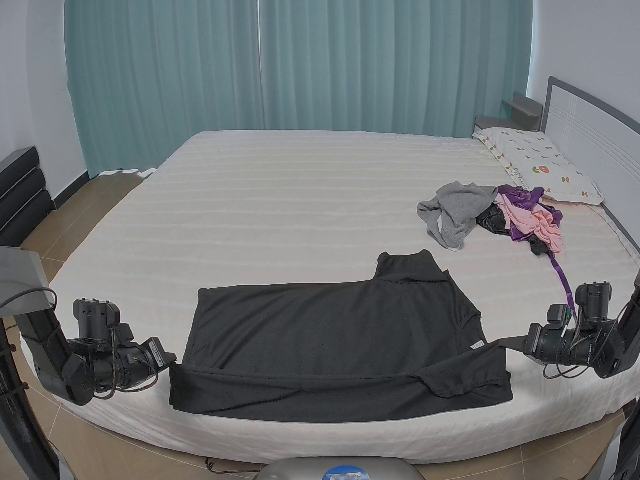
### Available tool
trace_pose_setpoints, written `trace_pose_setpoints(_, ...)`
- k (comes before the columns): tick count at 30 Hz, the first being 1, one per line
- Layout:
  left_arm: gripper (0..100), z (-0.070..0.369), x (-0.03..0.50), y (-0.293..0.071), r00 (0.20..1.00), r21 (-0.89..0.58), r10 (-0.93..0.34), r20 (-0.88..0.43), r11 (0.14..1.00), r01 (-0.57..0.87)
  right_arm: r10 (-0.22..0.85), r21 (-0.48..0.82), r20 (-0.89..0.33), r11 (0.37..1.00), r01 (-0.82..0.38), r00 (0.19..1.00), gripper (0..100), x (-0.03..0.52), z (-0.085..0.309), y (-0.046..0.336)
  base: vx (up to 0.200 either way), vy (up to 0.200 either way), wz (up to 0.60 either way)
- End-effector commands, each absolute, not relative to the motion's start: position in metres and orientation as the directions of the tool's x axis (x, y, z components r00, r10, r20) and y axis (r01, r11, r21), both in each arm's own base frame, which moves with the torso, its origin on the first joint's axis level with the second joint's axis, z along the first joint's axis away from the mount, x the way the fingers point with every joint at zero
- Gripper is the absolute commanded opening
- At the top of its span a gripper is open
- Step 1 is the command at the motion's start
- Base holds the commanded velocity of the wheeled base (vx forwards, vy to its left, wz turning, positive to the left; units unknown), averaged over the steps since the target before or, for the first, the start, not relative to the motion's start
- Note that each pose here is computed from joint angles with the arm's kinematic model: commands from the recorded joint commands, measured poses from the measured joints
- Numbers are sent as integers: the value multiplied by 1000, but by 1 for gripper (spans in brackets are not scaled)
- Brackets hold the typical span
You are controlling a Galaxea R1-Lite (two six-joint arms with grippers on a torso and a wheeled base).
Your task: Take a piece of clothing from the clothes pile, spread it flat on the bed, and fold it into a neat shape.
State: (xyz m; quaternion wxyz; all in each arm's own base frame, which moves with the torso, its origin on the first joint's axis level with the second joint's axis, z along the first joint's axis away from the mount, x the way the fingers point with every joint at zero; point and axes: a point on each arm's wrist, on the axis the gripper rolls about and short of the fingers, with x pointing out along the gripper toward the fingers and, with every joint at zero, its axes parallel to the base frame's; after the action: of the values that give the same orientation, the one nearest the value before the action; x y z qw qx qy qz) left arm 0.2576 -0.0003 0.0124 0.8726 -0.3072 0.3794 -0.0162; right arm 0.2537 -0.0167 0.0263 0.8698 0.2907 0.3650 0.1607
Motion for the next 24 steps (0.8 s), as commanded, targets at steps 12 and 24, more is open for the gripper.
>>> trace_pose_setpoints(12,0,-2,283,2,714,-557,-256,-652,800,-222,486,621,-557,782,-51,673,0,288,4,-15,0,0,0)
trace_pose_setpoints(24,0,-22,298,3,695,-547,-248,-675,800,-246,494,650,-556,759,-19,668,0,303,-8,-14,0,0,0)
